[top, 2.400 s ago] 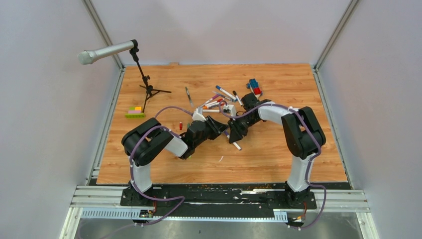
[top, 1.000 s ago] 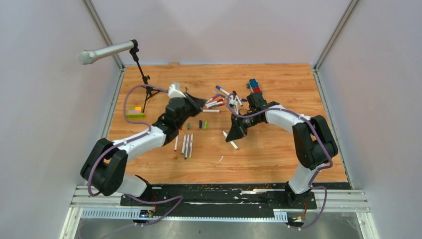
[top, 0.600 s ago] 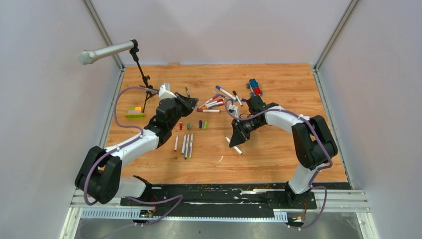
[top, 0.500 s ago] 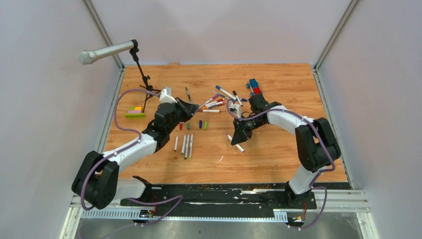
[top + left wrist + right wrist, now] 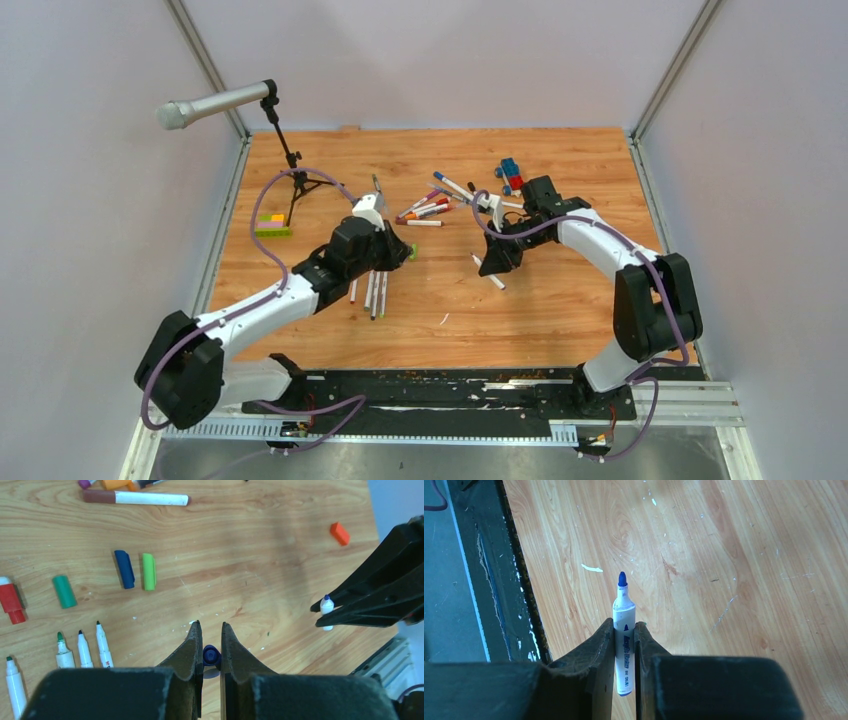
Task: Open the pen caps
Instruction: Place the pen cap at the center of the board.
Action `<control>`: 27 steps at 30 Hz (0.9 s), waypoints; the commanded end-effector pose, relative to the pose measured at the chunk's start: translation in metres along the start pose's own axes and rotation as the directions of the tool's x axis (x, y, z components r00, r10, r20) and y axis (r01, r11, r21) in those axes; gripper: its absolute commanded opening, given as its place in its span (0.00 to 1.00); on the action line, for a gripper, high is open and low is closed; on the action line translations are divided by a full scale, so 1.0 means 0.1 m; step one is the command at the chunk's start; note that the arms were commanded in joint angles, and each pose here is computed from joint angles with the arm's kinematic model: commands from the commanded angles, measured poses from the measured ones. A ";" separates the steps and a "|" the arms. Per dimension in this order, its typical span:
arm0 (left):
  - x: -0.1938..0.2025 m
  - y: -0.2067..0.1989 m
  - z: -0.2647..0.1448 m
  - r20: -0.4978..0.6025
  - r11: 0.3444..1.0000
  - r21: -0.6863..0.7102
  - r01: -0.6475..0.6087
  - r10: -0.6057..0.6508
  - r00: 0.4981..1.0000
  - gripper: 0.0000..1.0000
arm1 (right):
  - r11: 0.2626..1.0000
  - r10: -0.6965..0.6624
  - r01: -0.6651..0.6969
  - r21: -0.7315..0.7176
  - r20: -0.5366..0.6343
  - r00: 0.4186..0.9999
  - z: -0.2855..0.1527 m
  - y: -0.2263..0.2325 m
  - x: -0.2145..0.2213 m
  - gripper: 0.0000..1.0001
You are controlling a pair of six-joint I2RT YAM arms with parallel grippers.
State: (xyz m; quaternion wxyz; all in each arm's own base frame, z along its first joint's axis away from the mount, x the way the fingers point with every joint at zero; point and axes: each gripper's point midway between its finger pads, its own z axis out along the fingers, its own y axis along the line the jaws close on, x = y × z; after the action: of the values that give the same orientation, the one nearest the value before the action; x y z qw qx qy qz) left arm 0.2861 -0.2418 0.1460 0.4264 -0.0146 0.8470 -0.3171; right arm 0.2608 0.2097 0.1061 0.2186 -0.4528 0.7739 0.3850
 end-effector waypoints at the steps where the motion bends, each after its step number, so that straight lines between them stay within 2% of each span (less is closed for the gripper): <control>1: 0.05 0.00 0.08 -0.053 0.992 -0.046 -0.121 0.118 0.992 0.00 | 0.997 -0.080 0.080 0.025 0.034 0.996 -0.14 0.01 -0.17 0.01; 5: 0.18 0.04 0.22 -0.138 0.983 -0.082 -0.166 0.153 0.978 0.00 | 0.997 -0.079 0.078 0.027 0.040 0.996 -0.17 0.01 -0.17 0.01; 18: 0.40 0.02 0.86 -0.299 0.963 -0.120 -0.240 0.196 0.934 0.05 | 0.996 -0.083 0.082 0.020 0.037 0.996 -0.17 0.01 -0.16 0.01; 27: 0.49 0.20 1.09 -0.359 0.935 -0.203 -0.292 0.206 0.910 0.07 | 0.997 -0.081 0.081 0.010 0.035 0.996 -0.15 0.02 -0.15 0.01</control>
State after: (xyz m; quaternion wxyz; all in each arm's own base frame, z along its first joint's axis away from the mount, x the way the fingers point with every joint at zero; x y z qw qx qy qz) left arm 0.3298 -0.2985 0.0473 0.2969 0.0849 0.9354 -0.1724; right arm 0.2597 0.2025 0.1081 0.2206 -0.4585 0.7731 0.3787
